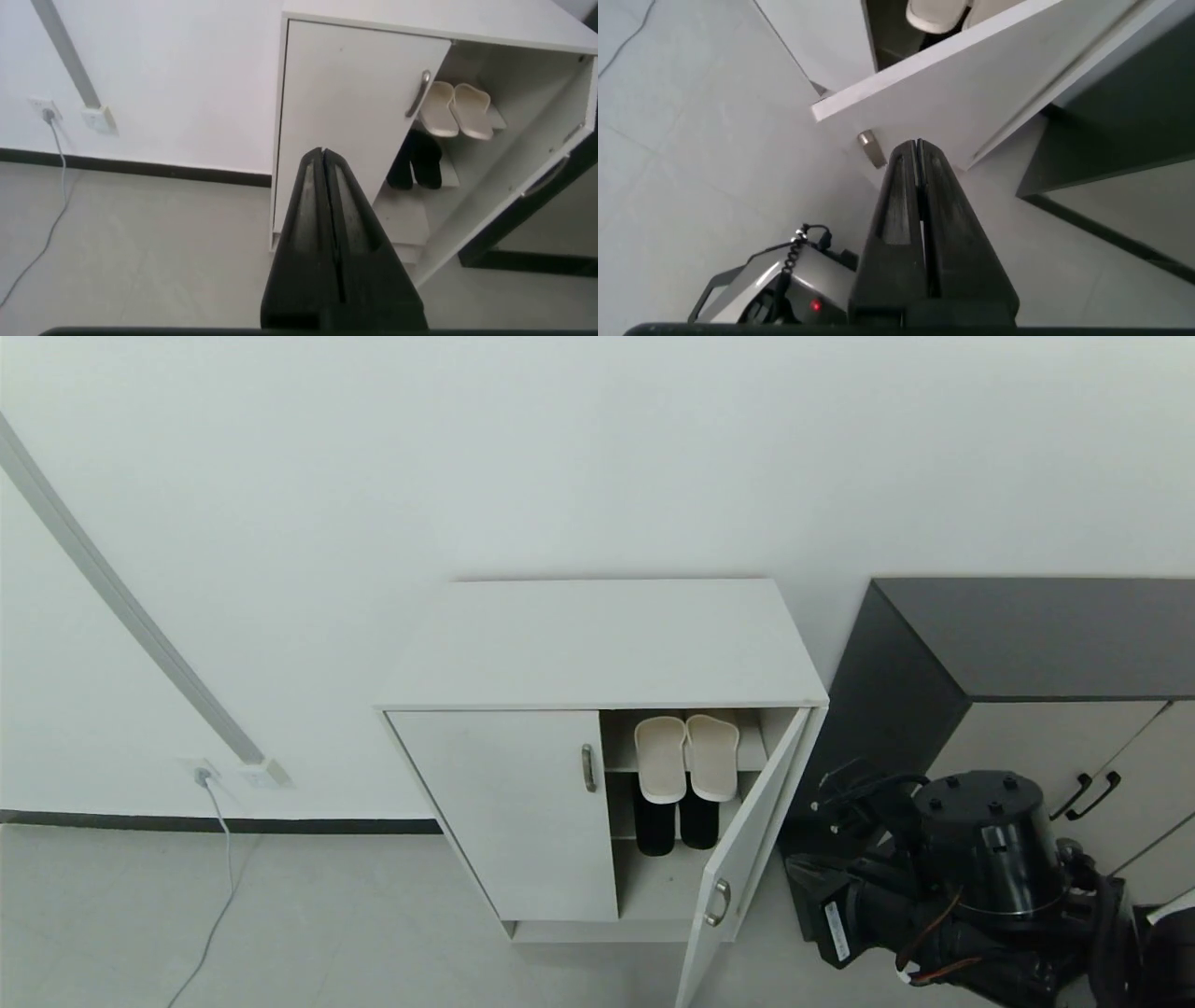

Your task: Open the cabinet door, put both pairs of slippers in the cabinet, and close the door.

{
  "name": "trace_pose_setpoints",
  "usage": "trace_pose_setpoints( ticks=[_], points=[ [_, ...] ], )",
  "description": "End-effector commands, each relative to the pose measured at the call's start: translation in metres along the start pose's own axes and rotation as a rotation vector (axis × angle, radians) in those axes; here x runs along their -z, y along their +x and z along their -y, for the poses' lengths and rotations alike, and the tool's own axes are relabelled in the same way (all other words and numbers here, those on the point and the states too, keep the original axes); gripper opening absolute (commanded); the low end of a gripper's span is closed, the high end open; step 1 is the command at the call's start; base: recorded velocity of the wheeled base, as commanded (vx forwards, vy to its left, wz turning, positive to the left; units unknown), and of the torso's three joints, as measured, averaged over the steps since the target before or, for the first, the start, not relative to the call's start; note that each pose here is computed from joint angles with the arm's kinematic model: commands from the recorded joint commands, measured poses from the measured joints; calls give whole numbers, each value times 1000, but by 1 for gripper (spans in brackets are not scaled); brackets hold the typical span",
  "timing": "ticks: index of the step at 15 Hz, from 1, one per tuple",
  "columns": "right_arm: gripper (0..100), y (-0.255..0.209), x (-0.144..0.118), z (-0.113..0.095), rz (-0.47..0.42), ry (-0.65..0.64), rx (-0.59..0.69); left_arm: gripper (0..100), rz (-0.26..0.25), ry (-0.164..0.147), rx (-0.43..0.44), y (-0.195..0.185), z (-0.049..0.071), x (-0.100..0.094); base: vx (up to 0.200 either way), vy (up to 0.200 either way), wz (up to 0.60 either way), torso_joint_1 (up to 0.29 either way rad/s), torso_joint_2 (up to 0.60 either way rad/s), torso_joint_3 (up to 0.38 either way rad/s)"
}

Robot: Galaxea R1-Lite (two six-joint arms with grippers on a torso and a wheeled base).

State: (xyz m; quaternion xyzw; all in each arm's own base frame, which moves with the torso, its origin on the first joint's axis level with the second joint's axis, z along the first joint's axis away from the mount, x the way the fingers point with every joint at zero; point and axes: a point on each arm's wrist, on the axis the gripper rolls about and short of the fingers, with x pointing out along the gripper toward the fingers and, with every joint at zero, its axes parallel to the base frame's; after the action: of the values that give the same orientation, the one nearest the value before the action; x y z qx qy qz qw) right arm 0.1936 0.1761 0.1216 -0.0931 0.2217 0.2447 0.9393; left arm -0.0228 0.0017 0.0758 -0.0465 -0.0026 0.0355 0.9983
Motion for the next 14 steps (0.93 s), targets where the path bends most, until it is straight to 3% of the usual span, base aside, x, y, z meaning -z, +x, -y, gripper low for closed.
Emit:
trace_pose_setpoints(
  ticks=[1, 5, 14],
  points=[
    [0, 2, 5, -4, -18, -12, -12, 0, 0, -1, -1, 0, 0, 0, 0, 0, 0, 0, 0, 0],
    [0, 20, 11, -14, -50, -27, -24, 0, 0, -2, -2, 0, 0, 0, 0, 0, 0, 0, 0, 0],
    [0, 64, 4, -27, -23, -20, -26, 0, 0, -5, -5, 0, 0, 0, 0, 0, 0, 0, 0, 0]
  ],
)
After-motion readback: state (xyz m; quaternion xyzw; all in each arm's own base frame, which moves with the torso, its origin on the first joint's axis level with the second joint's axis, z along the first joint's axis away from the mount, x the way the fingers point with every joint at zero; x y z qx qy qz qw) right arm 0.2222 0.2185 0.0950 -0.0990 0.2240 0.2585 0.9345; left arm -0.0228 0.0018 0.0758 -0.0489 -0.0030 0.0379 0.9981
